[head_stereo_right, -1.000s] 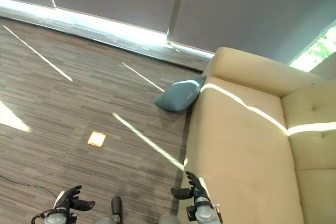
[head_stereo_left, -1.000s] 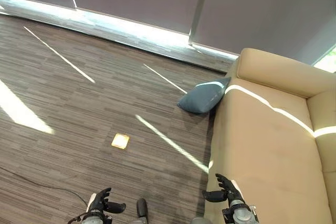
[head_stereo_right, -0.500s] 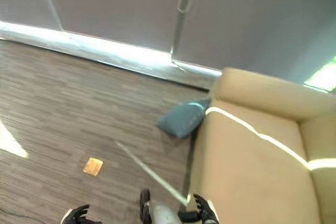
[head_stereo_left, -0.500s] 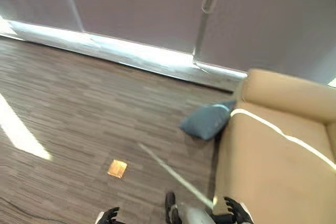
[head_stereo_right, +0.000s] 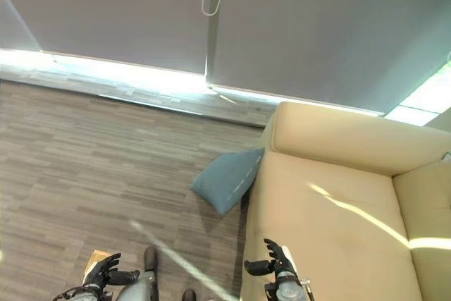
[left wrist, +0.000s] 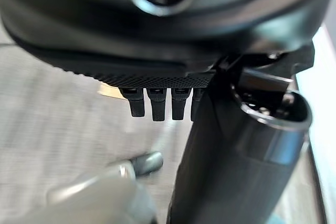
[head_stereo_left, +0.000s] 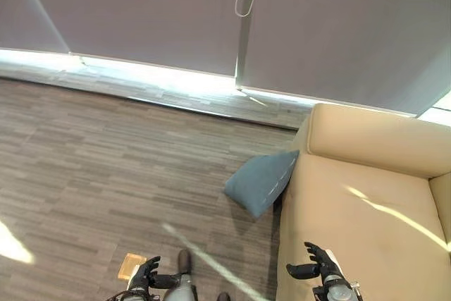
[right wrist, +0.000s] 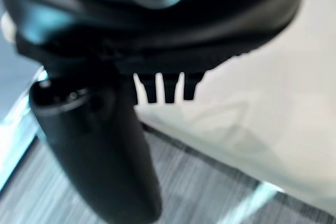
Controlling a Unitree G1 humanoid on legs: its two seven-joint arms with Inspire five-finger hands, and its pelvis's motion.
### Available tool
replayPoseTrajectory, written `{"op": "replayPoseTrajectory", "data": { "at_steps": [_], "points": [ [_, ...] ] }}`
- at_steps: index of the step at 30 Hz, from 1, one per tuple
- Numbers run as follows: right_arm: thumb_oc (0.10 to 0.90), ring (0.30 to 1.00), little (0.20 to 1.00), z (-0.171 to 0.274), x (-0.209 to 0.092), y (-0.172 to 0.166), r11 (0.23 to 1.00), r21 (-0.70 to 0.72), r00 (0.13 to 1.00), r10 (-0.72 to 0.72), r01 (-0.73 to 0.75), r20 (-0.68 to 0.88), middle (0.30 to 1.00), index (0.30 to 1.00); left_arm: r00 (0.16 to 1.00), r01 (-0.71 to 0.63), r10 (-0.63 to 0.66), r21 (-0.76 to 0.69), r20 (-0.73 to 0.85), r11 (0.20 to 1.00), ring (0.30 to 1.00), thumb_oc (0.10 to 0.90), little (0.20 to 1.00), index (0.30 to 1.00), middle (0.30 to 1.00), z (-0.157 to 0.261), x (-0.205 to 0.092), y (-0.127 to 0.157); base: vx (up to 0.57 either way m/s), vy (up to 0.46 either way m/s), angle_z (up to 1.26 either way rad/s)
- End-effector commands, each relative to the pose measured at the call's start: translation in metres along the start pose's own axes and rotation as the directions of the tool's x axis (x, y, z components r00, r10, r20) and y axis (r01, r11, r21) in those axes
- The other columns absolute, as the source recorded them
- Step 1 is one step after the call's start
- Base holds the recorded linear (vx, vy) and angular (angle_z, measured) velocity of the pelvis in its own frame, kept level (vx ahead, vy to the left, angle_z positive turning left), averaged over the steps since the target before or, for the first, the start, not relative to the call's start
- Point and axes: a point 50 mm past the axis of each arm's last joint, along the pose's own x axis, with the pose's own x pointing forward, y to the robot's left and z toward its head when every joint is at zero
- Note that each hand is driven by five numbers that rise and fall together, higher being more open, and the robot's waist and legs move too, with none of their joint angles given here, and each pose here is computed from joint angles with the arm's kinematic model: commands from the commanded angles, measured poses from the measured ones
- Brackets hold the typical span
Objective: Pick up all the scattered cushions and arrange them neatly on the sofa.
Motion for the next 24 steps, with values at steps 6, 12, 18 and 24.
{"op": "replayPoseTrajectory", "data": {
  "at_steps": [6,12,18,24],
  "points": [
    [0.800,0.900,0.900,0.030,0.002,0.004,0.999,-0.033,0.990,0.006,-0.001,0.139,0.900,0.900,0.996,-0.082,0.081,0.089,0.023,0.993,0.900,0.800,0.900,0.900,0.900,0.002,0.000,0.033,0.23,0.209,-0.37],
    [0.800,0.900,0.900,0.038,0.003,0.009,0.999,-0.036,0.986,0.021,-0.015,0.167,0.900,0.900,0.995,-0.098,0.096,0.065,0.024,0.993,0.900,0.800,0.900,0.900,0.900,0.003,0.001,0.035,0.19,0.146,-0.06],
    [0.800,0.900,0.900,0.038,0.005,0.000,1.000,-0.020,0.987,0.002,0.001,0.162,0.900,0.900,0.997,-0.076,0.075,0.080,0.020,0.994,0.900,0.800,0.900,0.900,0.900,0.002,0.001,0.030,0.16,0.011,0.03],
    [0.800,0.900,0.900,0.030,0.004,-0.005,1.000,-0.015,0.991,-0.018,0.020,0.132,0.900,0.900,0.998,-0.059,0.059,0.099,-0.003,0.993,0.900,0.800,0.900,0.900,0.900,-0.007,-0.001,0.027,0.10,-0.013,-0.13]
  ]
}}
